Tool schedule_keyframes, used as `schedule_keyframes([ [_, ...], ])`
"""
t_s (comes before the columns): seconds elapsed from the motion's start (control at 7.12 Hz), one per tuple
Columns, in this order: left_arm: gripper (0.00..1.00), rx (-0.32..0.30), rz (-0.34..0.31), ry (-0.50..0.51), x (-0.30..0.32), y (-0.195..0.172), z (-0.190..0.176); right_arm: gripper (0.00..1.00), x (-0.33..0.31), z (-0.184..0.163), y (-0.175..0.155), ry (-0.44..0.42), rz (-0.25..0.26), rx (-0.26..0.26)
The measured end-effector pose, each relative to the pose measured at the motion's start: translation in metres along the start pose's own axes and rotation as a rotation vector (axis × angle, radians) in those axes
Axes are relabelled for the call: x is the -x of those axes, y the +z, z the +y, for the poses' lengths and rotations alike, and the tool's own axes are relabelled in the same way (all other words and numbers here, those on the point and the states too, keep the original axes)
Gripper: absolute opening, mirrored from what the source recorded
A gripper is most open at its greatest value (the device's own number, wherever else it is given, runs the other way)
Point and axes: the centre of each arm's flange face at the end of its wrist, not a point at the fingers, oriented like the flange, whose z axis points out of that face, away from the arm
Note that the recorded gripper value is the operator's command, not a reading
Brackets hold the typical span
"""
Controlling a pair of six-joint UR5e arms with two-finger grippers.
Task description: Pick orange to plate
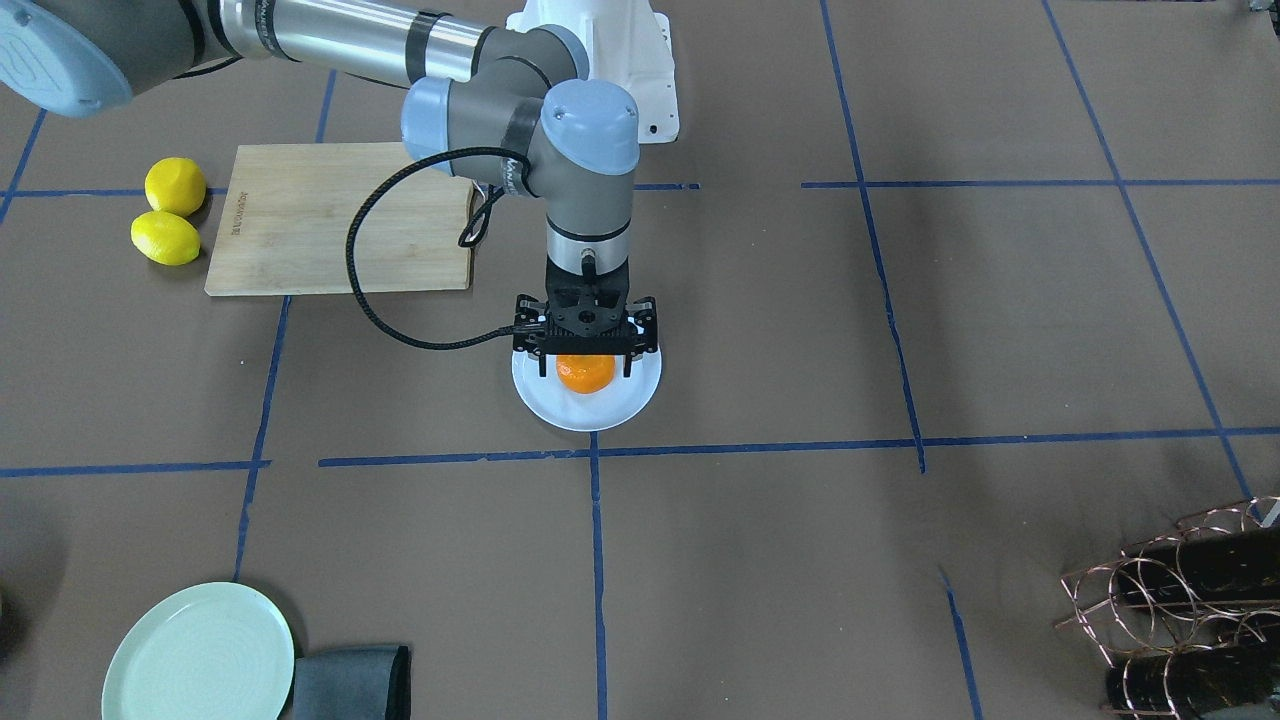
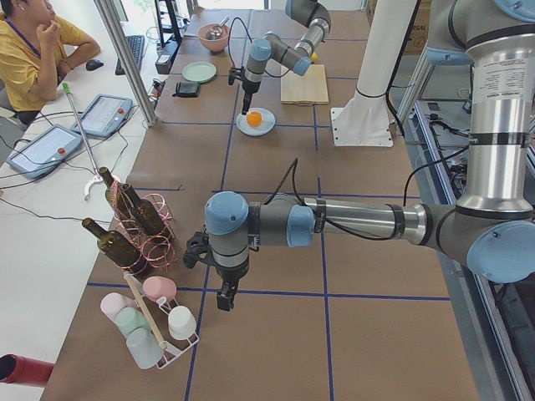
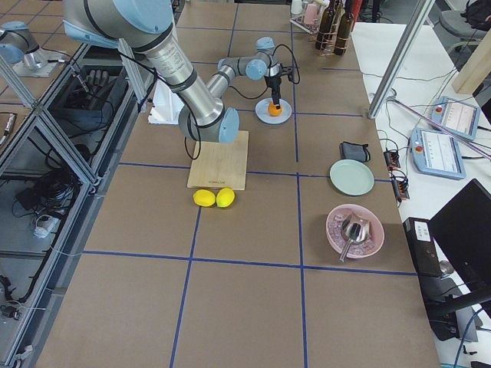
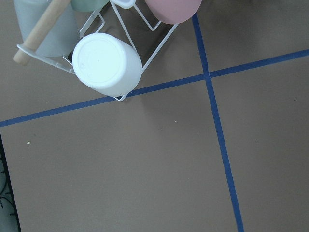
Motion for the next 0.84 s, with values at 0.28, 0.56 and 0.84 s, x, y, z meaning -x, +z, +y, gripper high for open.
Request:
schedule_keyframes([
  [0.28,1.00,0.005,0.001,-0.001,0.001,0.002,0.001,1.00,-0.135,-0.063,-0.052,-0.143,-0.021,0.058],
  [0.56,1.00,0.007,0.003,-0.001,0.002,0.004,0.002,1.00,-0.324,-0.107,-0.091,-0.314,-0.019,0.103],
  [0.84,1.00,-0.004,0.068,-0.006,-0.003,0.006,0.004,1.00,-0.485,-0.105,-0.101,-0.387,0.009,0.151],
])
